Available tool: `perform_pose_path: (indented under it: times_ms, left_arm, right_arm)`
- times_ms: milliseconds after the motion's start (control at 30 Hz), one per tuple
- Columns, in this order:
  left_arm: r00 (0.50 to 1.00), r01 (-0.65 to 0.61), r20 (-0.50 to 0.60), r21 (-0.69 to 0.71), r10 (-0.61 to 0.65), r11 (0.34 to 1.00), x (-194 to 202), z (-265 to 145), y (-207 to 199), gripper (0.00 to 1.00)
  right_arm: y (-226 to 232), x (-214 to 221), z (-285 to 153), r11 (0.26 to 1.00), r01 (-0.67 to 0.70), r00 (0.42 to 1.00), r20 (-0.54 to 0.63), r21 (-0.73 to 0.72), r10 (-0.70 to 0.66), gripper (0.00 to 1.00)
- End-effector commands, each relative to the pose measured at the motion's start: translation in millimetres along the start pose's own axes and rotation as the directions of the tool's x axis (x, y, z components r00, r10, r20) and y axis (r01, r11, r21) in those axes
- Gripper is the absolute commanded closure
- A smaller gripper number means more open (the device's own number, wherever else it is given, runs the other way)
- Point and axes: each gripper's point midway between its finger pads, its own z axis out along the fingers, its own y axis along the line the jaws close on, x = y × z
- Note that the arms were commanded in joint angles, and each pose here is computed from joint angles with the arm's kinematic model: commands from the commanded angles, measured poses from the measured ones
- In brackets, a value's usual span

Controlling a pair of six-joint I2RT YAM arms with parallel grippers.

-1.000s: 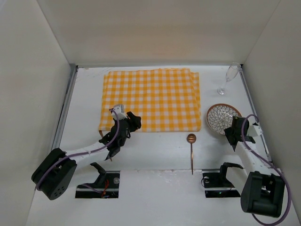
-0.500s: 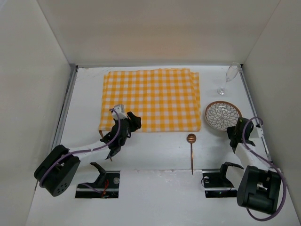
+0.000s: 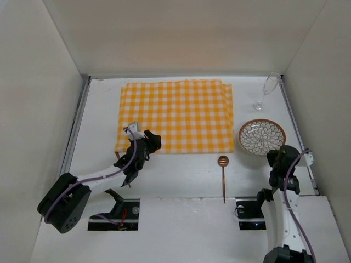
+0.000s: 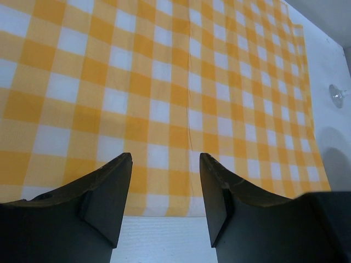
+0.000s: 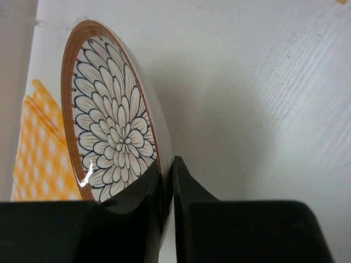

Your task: Set the dinner table for one person

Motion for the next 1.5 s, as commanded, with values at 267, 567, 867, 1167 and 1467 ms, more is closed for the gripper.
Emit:
perform_pose_path:
  times_ms: [267, 567, 867, 1167, 1467]
  left_arm:
    - [0.993, 0.063, 0.102, -0.025, -0.060, 0.998, -28.5, 0.0, 14.3, 0.51]
    - [0.982, 0.102, 0.168, -0.095, -0.085, 0.990, -42.1, -4.9, 36.4, 0.52]
    - [0.982, 0.091, 0.174, -0.134, -0.067, 0.987, -43.0, -5.0, 44.0, 0.51]
    - [0.983, 0.084, 0.171, -0.132, -0.061, 0.988, -41.6, -5.0, 42.3, 0.51]
    - [0.985, 0.081, 0.163, -0.142, -0.057, 0.987, -39.5, -3.2, 44.6, 0.51]
  right_arm:
    - [185.5, 44.7, -84.3, 0.844, -0.081, 0.961, -0.266, -0.530, -0.075, 0.89]
    - [304.9, 123.0, -105.0, 0.702, -0.123, 0.900, -0.377, -0.702, -0.219, 0.89]
    - [380.0, 204.9, -55.1, 0.693, -0.153, 0.860, -0.441, -0.705, -0.259, 0.89]
    - [391.2, 268.5, -33.5, 0.719, -0.137, 0.815, -0.490, -0.682, -0.310, 0.88]
    - [367.5, 308.9, -30.3, 0.750, -0.121, 0.766, -0.542, -0.651, -0.346, 0.88]
